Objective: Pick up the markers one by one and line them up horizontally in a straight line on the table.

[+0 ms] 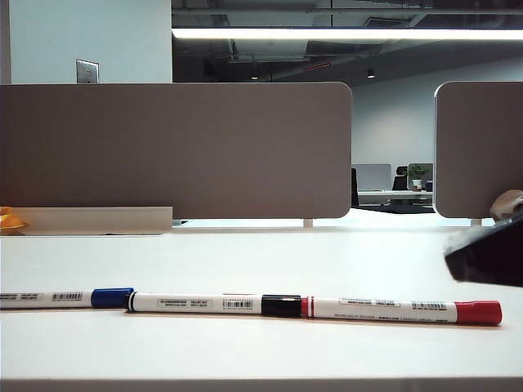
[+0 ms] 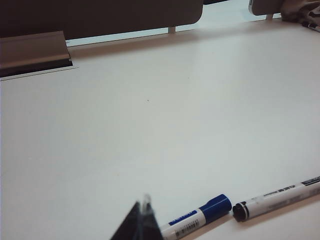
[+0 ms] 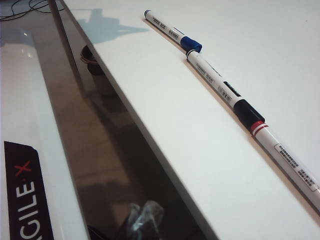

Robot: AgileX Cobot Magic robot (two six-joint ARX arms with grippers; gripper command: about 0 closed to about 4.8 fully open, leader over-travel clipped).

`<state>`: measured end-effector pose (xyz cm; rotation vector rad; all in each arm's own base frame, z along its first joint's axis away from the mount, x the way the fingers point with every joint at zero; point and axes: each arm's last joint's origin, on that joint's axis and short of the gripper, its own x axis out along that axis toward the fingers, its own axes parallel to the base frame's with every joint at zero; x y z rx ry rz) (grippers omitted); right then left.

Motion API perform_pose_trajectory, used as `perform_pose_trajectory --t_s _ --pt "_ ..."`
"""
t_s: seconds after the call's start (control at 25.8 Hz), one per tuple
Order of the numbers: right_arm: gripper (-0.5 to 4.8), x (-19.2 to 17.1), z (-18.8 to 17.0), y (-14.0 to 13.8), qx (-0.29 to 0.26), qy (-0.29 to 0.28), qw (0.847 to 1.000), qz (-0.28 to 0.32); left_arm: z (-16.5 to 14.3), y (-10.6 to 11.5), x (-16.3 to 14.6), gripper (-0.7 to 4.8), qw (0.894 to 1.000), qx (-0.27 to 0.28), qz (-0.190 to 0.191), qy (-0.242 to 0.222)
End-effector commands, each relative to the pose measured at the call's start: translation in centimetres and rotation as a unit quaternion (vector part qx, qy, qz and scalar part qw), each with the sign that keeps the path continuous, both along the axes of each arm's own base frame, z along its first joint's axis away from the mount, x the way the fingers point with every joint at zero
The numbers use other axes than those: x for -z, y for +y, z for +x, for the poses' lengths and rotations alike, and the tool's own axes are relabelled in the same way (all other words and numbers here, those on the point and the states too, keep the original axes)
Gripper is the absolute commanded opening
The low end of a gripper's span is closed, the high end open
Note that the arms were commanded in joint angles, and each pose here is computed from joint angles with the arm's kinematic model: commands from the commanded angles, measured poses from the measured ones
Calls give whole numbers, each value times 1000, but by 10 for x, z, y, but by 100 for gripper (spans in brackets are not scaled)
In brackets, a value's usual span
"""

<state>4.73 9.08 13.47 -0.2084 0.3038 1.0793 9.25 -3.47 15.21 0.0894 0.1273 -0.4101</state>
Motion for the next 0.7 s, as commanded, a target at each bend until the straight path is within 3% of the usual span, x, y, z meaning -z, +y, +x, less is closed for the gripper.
perform_pose_trajectory --t_s 0.04,0.39,0.7 --pt "-1 2 0 0 -1 1 1000 1 0 0 -2 -5 1000 0 -1 -8" --pt "-1 0 1 -1 4 -3 1000 9 0 0 -2 -5 1000 -1 -1 -8" --pt "-1 -8 12 -12 80 -30 995 51 -2 1 -4 -5 1000 -1 -5 -20"
